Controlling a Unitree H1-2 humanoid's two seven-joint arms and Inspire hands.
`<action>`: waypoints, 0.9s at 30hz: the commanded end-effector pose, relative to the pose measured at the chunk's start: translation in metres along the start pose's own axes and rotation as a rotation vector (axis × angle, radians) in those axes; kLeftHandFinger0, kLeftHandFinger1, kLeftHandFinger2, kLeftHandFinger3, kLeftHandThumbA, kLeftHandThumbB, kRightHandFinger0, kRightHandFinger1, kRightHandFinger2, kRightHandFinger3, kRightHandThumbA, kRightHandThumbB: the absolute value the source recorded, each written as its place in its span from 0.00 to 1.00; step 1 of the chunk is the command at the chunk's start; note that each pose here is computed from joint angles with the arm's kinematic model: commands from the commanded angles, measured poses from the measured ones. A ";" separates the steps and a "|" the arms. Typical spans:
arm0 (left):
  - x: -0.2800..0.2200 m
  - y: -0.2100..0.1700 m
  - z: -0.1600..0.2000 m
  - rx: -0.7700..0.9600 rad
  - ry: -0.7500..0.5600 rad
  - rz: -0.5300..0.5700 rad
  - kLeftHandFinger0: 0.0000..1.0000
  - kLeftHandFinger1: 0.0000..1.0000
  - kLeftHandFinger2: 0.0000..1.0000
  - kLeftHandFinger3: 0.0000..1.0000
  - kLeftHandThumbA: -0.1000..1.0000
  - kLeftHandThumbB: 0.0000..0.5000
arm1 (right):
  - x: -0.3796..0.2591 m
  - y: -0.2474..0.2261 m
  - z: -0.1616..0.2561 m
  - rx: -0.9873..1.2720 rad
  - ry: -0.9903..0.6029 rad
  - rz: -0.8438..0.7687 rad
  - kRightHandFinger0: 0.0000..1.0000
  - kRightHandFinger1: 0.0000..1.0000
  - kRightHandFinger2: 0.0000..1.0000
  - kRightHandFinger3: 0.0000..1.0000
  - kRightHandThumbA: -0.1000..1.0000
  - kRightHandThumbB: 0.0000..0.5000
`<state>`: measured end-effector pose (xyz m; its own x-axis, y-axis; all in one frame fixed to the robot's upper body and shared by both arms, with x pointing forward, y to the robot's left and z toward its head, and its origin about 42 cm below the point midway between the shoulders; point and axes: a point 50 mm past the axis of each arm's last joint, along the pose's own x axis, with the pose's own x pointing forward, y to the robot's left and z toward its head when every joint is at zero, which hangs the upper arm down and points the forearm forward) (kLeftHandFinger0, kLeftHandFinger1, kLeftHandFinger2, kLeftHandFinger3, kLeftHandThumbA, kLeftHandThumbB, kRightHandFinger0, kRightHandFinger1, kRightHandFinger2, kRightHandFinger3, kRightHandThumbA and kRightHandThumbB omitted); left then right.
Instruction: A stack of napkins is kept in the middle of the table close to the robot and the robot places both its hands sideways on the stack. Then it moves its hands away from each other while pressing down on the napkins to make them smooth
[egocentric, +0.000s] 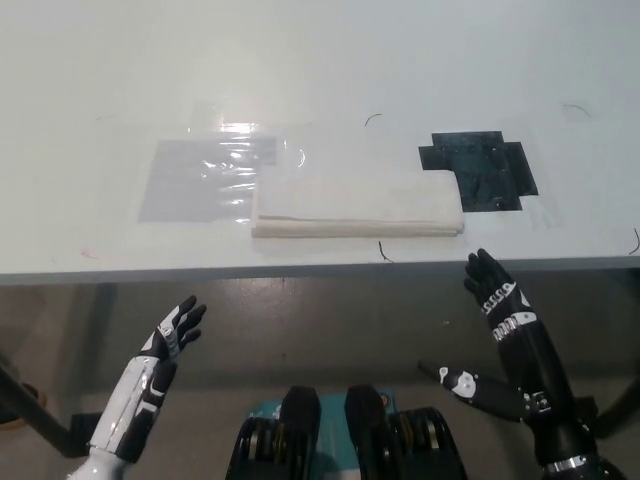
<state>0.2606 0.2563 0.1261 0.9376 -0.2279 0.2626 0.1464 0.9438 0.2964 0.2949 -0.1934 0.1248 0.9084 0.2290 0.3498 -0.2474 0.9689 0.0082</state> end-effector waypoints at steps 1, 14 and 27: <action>0.000 0.005 -0.001 0.046 -0.019 0.004 1.00 1.00 1.00 1.00 1.00 0.37 | -0.004 -0.005 0.000 -0.019 -0.012 -0.004 1.00 1.00 1.00 1.00 1.00 0.18; 0.009 0.010 -0.012 0.067 0.081 0.025 1.00 1.00 1.00 1.00 1.00 0.29 | -0.008 -0.010 -0.009 0.016 0.041 -0.013 1.00 1.00 1.00 1.00 1.00 0.16; -0.019 0.000 -0.013 0.006 0.149 0.060 1.00 1.00 1.00 1.00 1.00 0.33 | -0.026 -0.005 -0.010 0.035 0.063 -0.029 1.00 1.00 1.00 1.00 1.00 0.24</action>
<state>0.2508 0.2632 0.1000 0.9802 -0.1703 0.1009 0.1334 0.9451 0.2983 0.2749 -0.2063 0.0972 0.9450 0.2133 0.2481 -0.2266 0.9736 0.0261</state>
